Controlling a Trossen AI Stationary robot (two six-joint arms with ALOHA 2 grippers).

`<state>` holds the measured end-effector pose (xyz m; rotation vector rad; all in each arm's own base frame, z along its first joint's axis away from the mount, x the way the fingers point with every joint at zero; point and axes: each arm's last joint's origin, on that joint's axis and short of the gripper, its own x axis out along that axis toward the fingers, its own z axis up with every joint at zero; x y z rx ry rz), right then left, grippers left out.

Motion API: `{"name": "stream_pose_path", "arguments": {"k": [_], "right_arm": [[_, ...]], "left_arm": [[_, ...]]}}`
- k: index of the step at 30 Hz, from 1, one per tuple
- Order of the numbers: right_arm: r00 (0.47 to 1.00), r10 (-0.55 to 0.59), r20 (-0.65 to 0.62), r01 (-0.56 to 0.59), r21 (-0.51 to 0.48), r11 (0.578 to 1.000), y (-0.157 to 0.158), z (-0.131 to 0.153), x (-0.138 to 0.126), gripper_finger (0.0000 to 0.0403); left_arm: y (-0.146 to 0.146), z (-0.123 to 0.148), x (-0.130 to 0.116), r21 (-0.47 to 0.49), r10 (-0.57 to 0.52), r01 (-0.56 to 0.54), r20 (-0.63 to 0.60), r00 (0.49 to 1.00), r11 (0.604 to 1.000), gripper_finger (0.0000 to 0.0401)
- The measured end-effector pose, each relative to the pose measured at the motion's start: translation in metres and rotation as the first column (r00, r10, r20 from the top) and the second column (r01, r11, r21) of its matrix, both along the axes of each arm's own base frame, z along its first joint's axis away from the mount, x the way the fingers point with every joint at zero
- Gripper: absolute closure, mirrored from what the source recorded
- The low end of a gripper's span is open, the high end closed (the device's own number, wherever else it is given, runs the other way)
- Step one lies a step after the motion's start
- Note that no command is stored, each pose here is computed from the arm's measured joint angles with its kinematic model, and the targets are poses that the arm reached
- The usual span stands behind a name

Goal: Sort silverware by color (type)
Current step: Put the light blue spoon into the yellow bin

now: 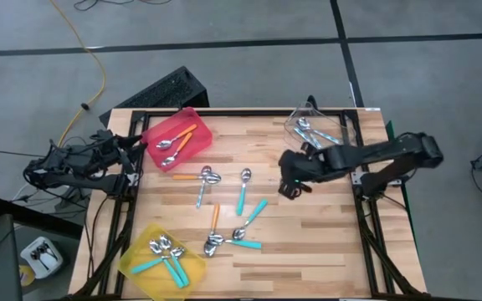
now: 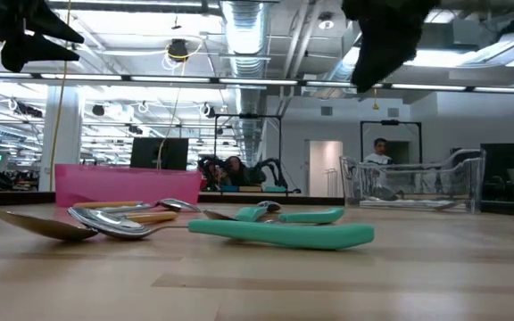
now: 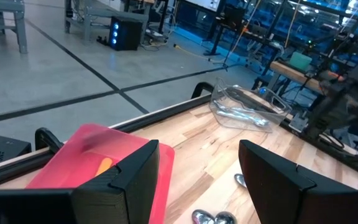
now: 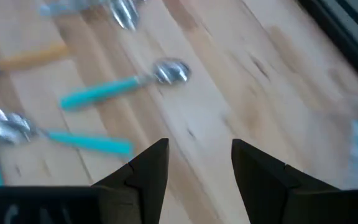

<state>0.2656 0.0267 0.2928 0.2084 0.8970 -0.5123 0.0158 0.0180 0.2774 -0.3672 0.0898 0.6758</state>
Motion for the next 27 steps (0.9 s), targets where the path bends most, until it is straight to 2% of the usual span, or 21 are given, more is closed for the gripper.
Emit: {"name": "stream_pose_path", "arguments": {"k": [2,4,8,11,15,23,27], "right_arm": [[0.993,0.038,0.11,-0.038,-0.002,0.999,0.003,-0.018,-0.002,0.0205],[0.964,0.1,0.248,-0.102,-0.004,0.995,0.007,-0.033,0.003,0.0205],[0.918,0.171,0.357,-0.19,0.02,0.982,0.013,-0.065,0.014,0.0205],[0.916,0.174,0.36,-0.194,0.019,0.981,0.016,-0.086,0.028,0.0205],[0.928,0.234,0.289,-0.243,-0.005,0.97,0.021,-0.113,0.044,0.0205],[0.855,0.473,0.215,-0.489,0.029,0.872,0.036,-0.146,0.071,0.0205],[0.784,0.595,0.178,-0.609,0.03,0.793,0.042,-0.158,0.083,0.0205]], "left_arm": [[0.0,0.0,0.0,-0.001,0.0,0.0,0.001,1.0,1.0,0.0196],[0.0,0.0,0.0,-0.001,0.0,0.0,0.001,1.0,1.0,0.0196],[0.0,0.0,0.0,-0.001,0.0,0.0,0.0,1.0,1.0,0.0196],[0.0,0.0,0.0,-0.002,0.001,-0.001,0.001,1.0,1.0,0.0196],[0.0,0.0,0.0,-0.002,-0.001,0.001,-0.001,1.0,1.0,0.0196],[0.0,0.0,0.0,-0.002,-0.002,0.002,-0.003,1.0,1.0,0.0196],[0.0,0.0,0.001,-0.002,-0.001,0.001,-0.004,1.0,1.0,0.0196]]}}
